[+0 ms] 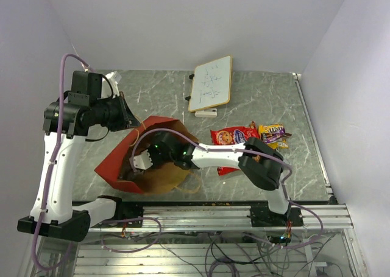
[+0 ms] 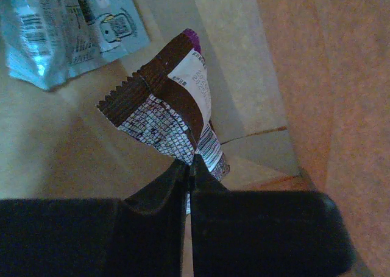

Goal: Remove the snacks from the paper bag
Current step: Take out the snack from the paper bag.

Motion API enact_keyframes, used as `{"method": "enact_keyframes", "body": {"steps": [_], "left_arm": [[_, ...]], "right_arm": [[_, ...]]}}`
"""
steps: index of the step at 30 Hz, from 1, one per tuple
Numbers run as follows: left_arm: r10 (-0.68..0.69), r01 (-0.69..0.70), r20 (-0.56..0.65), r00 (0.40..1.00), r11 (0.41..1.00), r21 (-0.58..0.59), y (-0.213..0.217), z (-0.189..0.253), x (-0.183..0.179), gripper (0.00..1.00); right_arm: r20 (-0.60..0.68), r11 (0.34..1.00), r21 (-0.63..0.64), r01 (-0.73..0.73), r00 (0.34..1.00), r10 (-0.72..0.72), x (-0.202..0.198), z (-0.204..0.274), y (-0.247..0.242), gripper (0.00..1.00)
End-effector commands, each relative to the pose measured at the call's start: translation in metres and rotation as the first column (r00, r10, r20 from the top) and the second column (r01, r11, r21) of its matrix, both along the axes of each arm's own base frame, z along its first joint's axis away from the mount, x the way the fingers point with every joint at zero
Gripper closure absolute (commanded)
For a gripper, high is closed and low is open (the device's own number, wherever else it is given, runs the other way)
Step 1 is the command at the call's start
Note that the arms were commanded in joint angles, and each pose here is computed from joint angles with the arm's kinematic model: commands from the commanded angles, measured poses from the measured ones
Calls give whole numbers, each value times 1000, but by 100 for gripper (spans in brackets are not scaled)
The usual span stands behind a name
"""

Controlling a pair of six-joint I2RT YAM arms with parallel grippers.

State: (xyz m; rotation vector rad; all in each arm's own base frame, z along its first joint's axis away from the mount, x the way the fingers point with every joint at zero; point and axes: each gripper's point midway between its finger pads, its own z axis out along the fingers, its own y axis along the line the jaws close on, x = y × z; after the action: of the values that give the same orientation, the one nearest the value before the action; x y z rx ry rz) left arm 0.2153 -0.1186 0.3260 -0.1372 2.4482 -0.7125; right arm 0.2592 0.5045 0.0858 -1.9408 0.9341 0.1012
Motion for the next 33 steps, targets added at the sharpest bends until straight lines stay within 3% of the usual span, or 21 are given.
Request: {"method": "enact_keyframes", "body": {"steps": [1, 10, 18, 28, 33], "left_arm": [[-10, 10, 64, 998, 1000, -1, -1, 13, 10, 93], [-30, 31, 59, 998, 999, -23, -6, 11, 13, 93], [2, -2, 78, 997, 1000, -2, -1, 18, 17, 93], [28, -26, 45, 999, 999, -47, -5, 5, 15, 93], [34, -33, 24, 999, 998, -46, -5, -2, 14, 93]], "right_arm": [[-166, 994, 109, 26, 986, -8, -26, 32, 1, 98], [-241, 992, 106, 65, 970, -38, -47, 47, -15, 98], [-248, 996, 57, 64, 968, -48, -67, 66, -67, 98], [-300, 959, 230, 165, 949, -92, -81, 151, -104, 100], [-277, 907, 309, 288, 939, -204, -71, 192, -139, 100]]}}
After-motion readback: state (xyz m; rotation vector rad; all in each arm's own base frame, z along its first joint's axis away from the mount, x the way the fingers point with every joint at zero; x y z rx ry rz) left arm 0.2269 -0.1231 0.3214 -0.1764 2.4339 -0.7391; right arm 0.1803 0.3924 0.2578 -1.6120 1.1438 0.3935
